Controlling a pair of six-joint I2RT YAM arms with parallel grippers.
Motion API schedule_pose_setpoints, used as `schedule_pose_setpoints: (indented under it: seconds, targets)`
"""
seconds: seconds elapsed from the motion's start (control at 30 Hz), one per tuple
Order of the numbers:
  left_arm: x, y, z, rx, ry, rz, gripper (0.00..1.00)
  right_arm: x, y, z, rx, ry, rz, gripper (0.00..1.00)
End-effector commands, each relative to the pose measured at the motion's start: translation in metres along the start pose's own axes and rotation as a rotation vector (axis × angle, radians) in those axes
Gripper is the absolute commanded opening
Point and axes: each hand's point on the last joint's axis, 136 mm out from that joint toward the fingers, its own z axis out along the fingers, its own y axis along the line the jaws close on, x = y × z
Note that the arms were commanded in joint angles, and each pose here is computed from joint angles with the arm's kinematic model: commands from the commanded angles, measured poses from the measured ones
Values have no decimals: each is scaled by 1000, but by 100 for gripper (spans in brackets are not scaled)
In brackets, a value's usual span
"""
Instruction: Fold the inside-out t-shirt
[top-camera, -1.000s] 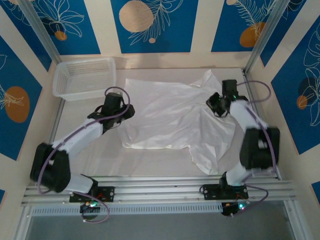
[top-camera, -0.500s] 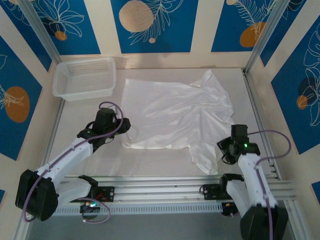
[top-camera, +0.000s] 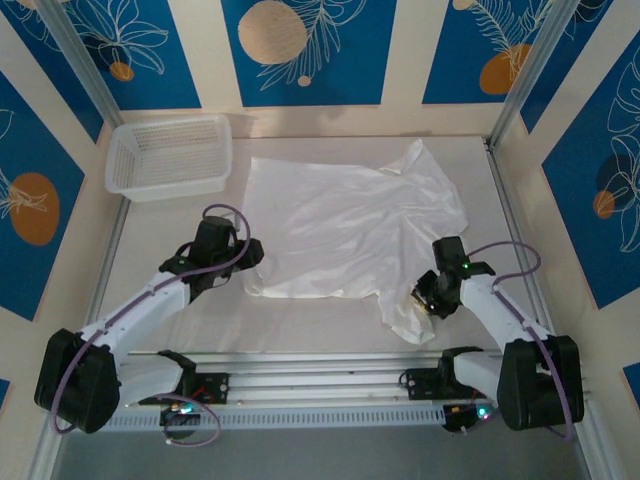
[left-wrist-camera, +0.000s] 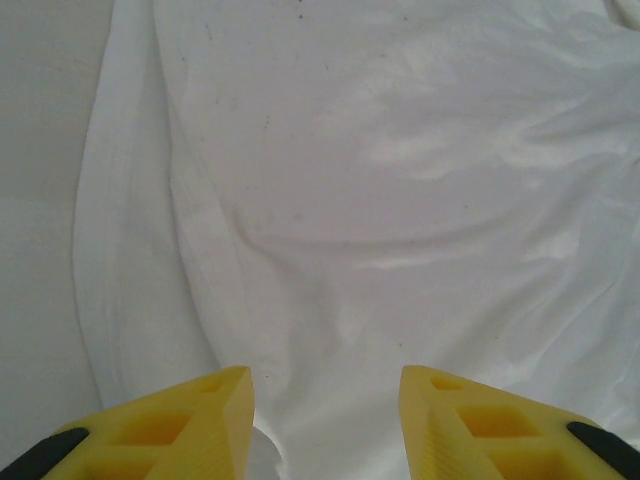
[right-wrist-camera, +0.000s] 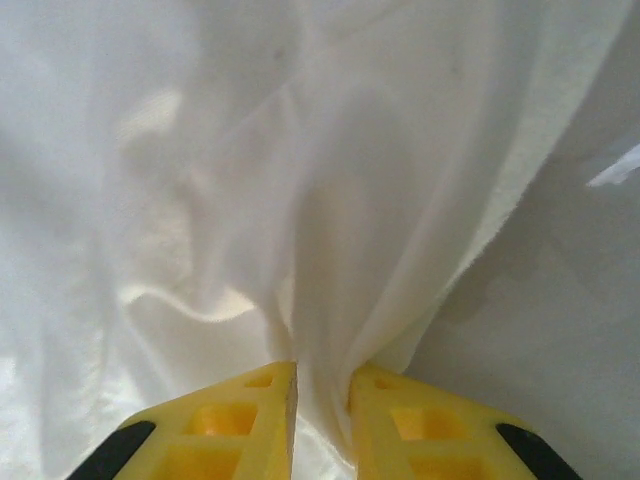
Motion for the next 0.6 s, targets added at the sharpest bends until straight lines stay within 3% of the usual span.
schedule_pose_setpoints:
  seconds: [0.0, 0.13, 0.3, 0.4, 0.57]
  targets:
    - [2, -6, 4, 25, 9, 7, 42, 25, 27, 1, -98, 87, 26, 31]
    - [2, -6, 5, 24, 13, 5, 42, 45, 57, 0, -94, 106, -8, 51]
    - [6, -3, 7, 15, 22, -4, 43, 61, 93, -15, -96, 87, -145, 56]
    - [7, -2, 9, 15, 27, -2, 43, 52, 77, -27, -13, -10, -191, 63]
    - [8, -3, 12, 17, 37, 3, 43, 40, 3, -32, 137, -87, -14, 69]
